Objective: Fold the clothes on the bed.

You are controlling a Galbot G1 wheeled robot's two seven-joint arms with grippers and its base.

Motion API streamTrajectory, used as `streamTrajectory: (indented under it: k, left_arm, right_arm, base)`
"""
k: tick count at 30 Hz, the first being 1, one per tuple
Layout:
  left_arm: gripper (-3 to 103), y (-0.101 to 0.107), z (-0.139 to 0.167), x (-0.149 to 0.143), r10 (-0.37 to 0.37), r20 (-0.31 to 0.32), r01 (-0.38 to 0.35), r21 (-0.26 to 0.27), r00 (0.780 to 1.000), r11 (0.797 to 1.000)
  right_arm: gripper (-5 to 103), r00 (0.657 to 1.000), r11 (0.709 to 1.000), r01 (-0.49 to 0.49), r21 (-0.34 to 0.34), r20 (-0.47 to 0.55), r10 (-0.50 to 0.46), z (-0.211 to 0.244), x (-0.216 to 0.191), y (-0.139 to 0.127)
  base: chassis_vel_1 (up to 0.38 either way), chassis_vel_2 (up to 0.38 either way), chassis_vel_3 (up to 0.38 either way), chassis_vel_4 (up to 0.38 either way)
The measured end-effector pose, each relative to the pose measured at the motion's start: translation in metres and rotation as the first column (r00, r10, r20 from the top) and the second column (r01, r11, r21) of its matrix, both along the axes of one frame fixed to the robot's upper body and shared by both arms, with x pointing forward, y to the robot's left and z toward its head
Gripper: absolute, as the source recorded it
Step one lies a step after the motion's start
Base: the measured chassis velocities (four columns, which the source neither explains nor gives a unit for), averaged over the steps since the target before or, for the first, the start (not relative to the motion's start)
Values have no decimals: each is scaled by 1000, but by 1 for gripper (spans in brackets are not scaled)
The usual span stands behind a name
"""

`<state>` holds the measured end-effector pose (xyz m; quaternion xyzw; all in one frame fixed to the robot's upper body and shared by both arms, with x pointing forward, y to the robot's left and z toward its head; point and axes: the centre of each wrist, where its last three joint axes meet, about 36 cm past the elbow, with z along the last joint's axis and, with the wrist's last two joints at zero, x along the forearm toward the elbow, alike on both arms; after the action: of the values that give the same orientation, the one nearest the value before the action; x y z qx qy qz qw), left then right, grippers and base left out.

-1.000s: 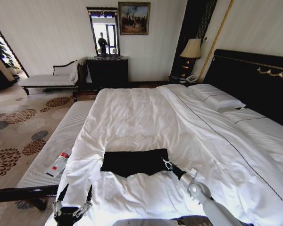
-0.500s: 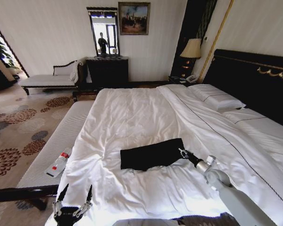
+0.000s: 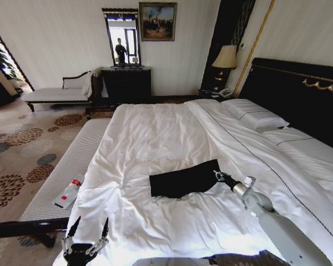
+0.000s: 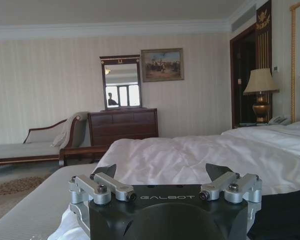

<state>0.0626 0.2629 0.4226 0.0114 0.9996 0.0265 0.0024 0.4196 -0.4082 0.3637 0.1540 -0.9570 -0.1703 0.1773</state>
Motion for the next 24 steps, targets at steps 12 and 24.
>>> streamTrajectory:
  k: [12,24]
  left_arm:
    - [100,0,0,0,0,0,0,0,1000,1000]
    - [100,0,0,0,0,0,0,0,1000,1000]
  right_arm:
    - [7,994,981,-113,155,20,111,38,-11,102]
    - [7,989,978,-115,173,-73,130,-12,5,166]
  base:
    - [0,0,0,0]
    - [0,0,0,0]
